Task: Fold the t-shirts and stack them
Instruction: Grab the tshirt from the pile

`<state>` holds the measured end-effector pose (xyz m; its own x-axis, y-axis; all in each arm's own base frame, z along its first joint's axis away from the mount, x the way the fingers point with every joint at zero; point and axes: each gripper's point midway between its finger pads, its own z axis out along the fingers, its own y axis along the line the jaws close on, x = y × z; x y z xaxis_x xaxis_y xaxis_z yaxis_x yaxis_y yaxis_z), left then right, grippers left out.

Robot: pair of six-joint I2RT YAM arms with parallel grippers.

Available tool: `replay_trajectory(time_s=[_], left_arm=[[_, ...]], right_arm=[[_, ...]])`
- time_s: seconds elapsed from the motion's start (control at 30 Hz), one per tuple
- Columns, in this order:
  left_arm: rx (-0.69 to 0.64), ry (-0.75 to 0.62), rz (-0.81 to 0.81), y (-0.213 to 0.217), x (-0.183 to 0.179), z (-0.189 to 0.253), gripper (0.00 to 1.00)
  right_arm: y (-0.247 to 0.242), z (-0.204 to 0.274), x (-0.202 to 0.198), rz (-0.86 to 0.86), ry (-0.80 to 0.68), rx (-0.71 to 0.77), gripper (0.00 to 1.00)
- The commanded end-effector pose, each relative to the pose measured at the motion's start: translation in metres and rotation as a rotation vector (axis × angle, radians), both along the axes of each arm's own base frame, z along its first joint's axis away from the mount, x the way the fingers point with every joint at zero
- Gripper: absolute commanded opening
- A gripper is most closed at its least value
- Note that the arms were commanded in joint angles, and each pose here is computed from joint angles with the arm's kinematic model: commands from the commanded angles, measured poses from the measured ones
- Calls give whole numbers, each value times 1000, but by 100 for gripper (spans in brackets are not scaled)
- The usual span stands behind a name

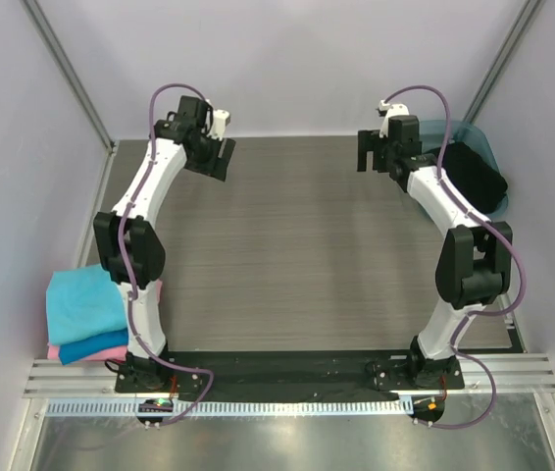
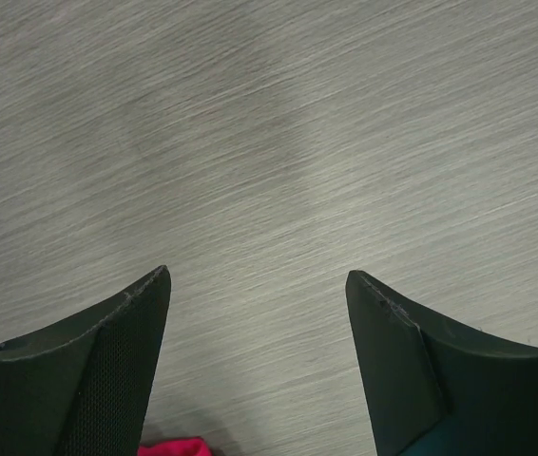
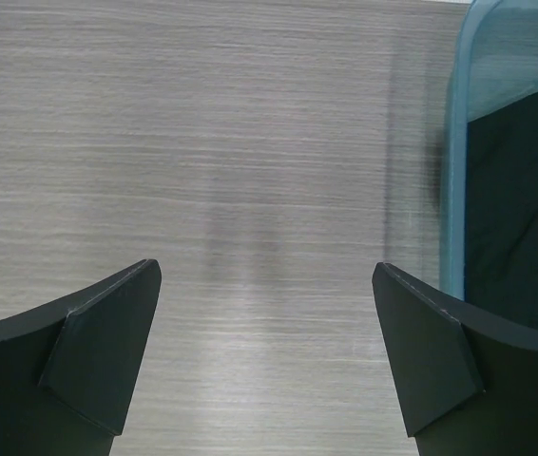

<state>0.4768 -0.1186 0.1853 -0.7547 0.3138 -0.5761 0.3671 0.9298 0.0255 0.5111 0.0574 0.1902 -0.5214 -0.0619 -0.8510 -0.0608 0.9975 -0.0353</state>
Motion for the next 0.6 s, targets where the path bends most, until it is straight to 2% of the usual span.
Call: replay_trajectory(time_s=[0.0,0.13,0.23,0.37,0.43,0.57], left_arm=[[-12,-79,-30,-11,14,18,75],[3,-73,-40,-16,20,11,75],[10,-69,-50,-19,22,10,75],[-9,-43,-70,-25,22,2,76],[-13,-15,-90,-28,19,-4,79],[2,10,-113,-31,15,-13,75]], right_arm=[[-11,35,19,-72,-104,-14,100],[-28,35,35,-18,-44,-19,100],[-75,51,49,-90,-71,17,100],[-149,28,60,-197,-15,-30,97],[-170,26,60,-219,13,-41,95],[-203,-8,55,-243,117,-72,90]])
